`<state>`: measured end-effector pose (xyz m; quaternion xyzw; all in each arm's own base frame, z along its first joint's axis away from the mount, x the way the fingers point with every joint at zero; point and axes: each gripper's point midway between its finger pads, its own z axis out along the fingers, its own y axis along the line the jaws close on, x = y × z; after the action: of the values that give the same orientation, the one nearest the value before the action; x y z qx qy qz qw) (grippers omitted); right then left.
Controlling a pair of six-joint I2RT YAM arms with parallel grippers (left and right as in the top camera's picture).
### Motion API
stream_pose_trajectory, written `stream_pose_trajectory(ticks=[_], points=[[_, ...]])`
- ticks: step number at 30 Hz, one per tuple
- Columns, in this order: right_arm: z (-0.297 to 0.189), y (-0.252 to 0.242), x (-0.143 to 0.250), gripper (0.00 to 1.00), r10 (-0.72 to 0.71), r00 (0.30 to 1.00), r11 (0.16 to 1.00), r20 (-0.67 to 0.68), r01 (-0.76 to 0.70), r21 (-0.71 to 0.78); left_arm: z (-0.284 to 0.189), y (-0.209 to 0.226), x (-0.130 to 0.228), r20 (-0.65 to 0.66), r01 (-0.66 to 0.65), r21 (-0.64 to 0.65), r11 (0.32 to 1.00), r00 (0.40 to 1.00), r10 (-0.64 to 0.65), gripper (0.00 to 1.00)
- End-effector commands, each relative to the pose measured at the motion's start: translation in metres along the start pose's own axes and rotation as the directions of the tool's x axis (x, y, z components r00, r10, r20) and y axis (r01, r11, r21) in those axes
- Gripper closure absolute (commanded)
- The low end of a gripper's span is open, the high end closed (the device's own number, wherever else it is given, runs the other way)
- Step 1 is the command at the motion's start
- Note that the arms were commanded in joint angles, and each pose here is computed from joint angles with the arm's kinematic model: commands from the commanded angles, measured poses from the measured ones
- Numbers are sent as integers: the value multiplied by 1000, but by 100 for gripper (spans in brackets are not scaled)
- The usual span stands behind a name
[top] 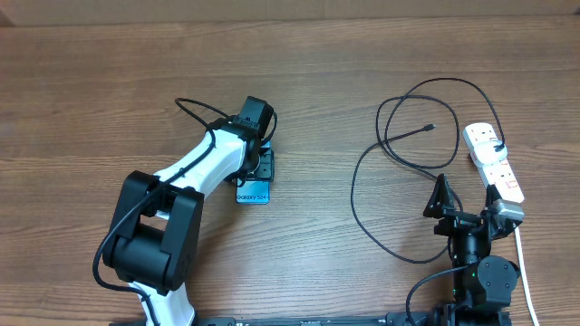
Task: Plug charger to phone and switch on socket
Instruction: 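Close the left gripper on the phone's short edge and lift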
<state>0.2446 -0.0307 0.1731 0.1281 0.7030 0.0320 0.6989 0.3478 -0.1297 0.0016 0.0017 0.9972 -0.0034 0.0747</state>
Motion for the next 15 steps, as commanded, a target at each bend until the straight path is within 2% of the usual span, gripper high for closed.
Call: stream_pose_trajectory(ticks=[1, 15], points=[[0, 1, 3, 0, -8, 1000, 1000, -2, 8, -9, 8, 2, 7, -36, 33, -8, 999, 999, -34, 48], [0, 1, 3, 0, -8, 1000, 1000, -2, 8, -9, -20, -11, -9, -52, 58, 34, 998, 997, -56, 51]])
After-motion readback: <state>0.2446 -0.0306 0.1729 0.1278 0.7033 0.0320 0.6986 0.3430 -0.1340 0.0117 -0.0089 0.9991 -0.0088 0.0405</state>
